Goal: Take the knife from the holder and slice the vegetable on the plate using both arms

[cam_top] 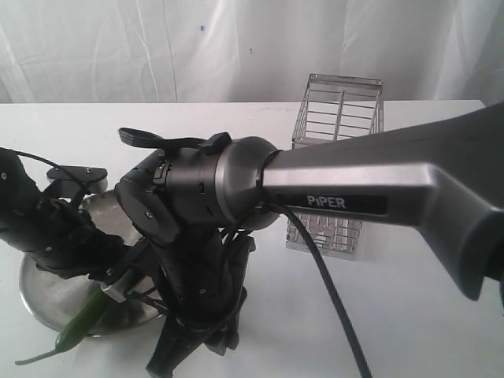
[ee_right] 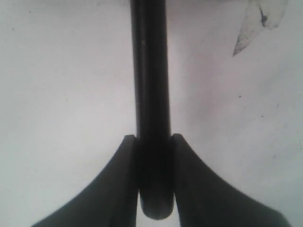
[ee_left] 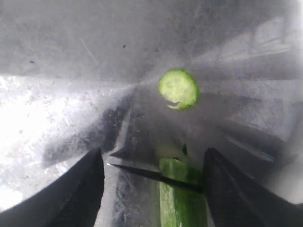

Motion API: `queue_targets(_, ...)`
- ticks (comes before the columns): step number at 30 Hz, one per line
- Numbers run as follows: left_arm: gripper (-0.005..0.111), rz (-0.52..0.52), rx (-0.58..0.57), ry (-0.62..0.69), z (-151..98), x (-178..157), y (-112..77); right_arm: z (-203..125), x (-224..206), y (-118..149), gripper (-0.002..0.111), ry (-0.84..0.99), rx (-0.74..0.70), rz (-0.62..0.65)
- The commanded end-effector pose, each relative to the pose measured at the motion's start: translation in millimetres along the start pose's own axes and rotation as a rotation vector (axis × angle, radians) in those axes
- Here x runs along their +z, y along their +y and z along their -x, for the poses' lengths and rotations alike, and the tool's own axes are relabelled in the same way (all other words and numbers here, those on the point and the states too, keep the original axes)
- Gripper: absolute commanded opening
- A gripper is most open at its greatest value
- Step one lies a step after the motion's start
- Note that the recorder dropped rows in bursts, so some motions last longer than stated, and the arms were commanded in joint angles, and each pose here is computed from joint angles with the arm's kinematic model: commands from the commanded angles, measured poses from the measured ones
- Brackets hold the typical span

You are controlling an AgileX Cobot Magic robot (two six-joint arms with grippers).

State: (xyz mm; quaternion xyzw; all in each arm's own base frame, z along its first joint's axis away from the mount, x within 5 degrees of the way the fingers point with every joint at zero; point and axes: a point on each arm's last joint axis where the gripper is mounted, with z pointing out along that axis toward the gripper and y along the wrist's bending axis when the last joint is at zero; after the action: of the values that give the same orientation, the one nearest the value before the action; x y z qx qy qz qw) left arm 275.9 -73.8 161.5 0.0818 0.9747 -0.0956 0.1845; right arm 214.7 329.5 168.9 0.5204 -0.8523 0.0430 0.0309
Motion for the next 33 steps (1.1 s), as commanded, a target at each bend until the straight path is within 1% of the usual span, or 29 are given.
queue_targets(1,0.063,0.002,0.052,0.018,-4.8,-13.4,-2.1,-4.0,-0.5,-0.4,0.0,0.028,-0.012,-0.009)
queue_targets(14,0.063,-0.021,0.014,0.023,-5.8,-12.5,-4.5,-4.0,-0.5,-0.5,0.0,0.028,-0.012,-0.009)
queue_targets(19,0.063,-0.027,0.039,0.013,-5.4,-11.7,-11.1,-4.1,-0.5,-0.6,0.0,0.028,-0.013,-0.011)
queue_targets(23,0.063,-0.038,0.09,0.025,-7.3,-7.1,-19.9,-4.1,-0.5,-0.8,0.0,0.028,-0.013,-0.013)
queue_targets(27,0.063,-0.036,0.087,0.051,-9.1,-0.5,-18.9,-4.1,-0.5,-0.9,0.0,0.028,-0.014,-0.015)
queue_targets(33,0.063,-0.042,0.072,0.048,-8.8,-0.2,-19.5,-4.1,-0.5,-1.7,0.0,0.029,-0.017,-0.023)
